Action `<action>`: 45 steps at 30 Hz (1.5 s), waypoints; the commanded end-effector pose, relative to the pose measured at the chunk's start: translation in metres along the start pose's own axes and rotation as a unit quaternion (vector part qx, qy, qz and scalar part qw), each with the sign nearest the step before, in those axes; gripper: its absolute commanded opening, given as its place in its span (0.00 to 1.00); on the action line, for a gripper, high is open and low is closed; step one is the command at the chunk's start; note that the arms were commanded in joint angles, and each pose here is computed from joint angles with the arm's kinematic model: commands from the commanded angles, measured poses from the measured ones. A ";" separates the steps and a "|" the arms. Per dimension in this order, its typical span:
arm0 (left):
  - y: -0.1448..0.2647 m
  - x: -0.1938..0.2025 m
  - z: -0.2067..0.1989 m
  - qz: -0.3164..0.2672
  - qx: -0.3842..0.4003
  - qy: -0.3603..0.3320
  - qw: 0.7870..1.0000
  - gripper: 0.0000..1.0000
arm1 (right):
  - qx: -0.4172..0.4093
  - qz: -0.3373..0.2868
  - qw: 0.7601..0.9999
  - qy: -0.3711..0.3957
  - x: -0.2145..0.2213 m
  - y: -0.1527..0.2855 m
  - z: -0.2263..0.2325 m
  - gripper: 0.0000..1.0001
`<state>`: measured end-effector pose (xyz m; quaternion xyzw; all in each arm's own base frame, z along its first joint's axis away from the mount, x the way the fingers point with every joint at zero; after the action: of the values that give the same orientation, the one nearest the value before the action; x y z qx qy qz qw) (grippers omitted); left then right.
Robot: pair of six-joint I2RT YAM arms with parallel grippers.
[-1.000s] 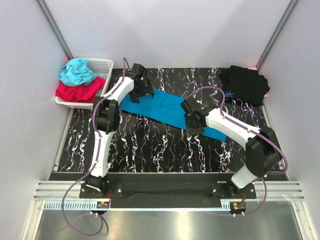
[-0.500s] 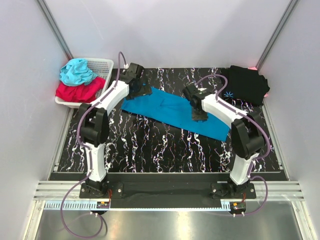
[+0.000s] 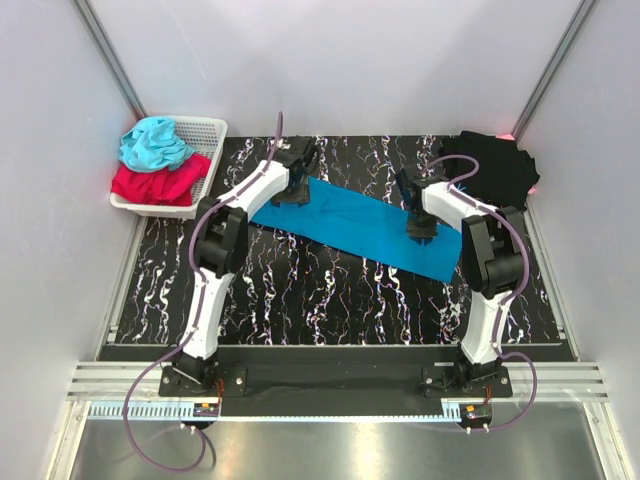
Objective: Fold and stack the t-shirts
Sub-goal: Fold the tshirt
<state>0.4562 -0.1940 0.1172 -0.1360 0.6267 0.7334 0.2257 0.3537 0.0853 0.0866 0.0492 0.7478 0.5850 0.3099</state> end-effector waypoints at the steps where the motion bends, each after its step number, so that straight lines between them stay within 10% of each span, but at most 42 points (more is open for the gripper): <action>1: 0.000 0.003 0.006 0.026 -0.021 0.008 0.999 0.61 | -0.003 -0.004 1.000 -0.023 -0.016 -0.013 -0.011 0.25; 25: -0.055 0.035 -0.005 0.141 0.007 0.002 0.990 0.68 | -0.011 0.121 0.991 -0.046 0.049 -0.029 -0.054 0.29; 45: -0.065 -0.043 0.015 0.011 0.106 0.027 0.994 0.69 | -0.106 0.099 0.975 0.169 0.211 0.104 0.040 0.28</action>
<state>0.5050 -0.1642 0.0808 -0.1062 0.6765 0.7105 0.1619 0.1897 0.2155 0.0774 -0.0132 0.7298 0.6713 0.1290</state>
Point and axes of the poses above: each gripper's point midway between its finger pads, its own y axis back along the fingers, its own z axis along the line the jaws close on, x = y × z, the point moved 6 cm from there along y, back along the fingers, and after that the axes turned 15 degrees about -y, right-handed, at the moved point
